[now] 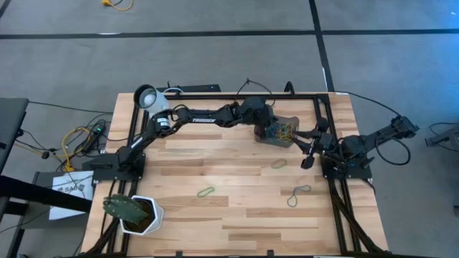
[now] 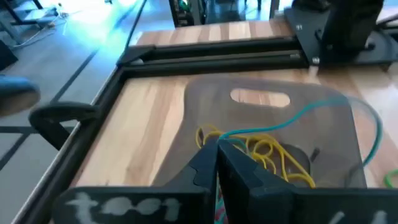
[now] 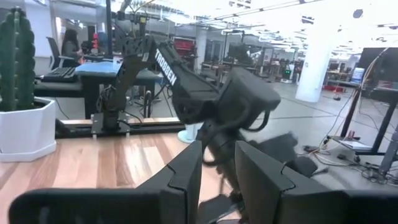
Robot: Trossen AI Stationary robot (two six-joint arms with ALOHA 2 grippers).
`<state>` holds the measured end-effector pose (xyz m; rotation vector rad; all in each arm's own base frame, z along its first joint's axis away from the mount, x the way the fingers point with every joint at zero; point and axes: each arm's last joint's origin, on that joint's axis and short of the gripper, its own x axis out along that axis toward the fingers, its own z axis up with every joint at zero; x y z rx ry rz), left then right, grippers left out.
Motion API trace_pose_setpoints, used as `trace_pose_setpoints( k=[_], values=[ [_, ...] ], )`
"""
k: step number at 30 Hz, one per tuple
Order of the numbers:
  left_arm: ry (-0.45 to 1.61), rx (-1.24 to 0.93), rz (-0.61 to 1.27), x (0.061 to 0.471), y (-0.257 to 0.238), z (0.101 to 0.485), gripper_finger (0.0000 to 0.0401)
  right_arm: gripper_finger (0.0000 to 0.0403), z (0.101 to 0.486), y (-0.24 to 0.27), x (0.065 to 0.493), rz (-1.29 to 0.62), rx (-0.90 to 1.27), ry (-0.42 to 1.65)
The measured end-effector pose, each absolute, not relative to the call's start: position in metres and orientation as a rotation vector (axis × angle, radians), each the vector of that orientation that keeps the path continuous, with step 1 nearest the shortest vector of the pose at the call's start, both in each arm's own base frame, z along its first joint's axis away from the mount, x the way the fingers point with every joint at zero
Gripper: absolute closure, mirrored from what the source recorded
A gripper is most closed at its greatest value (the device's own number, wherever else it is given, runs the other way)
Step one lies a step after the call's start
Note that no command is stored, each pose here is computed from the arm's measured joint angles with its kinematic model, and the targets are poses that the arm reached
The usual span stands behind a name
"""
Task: Pick and place rubber bands into bin
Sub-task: Put the blue rubber band into the black container
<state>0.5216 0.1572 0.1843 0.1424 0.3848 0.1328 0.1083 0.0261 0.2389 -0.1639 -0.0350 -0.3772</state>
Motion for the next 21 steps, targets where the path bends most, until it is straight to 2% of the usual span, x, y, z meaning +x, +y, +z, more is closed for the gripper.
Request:
trace_pose_setpoints(
  k=[10,16,21],
  values=[
    [0.415,0.208,0.112,0.523,0.152,0.189,0.0401,0.0310,0.239,0.023,0.109,-0.410,-0.166,-0.029],
    [0.463,0.216,0.297,0.518,0.164,0.187,0.0401,0.0310,0.238,0.020,0.110,-0.429,-0.166,-0.027],
    [0.433,0.135,0.394,0.516,0.174,0.189,0.0401,0.0310,0.238,0.020,0.110,-0.429,-0.166,-0.027]
  ],
)
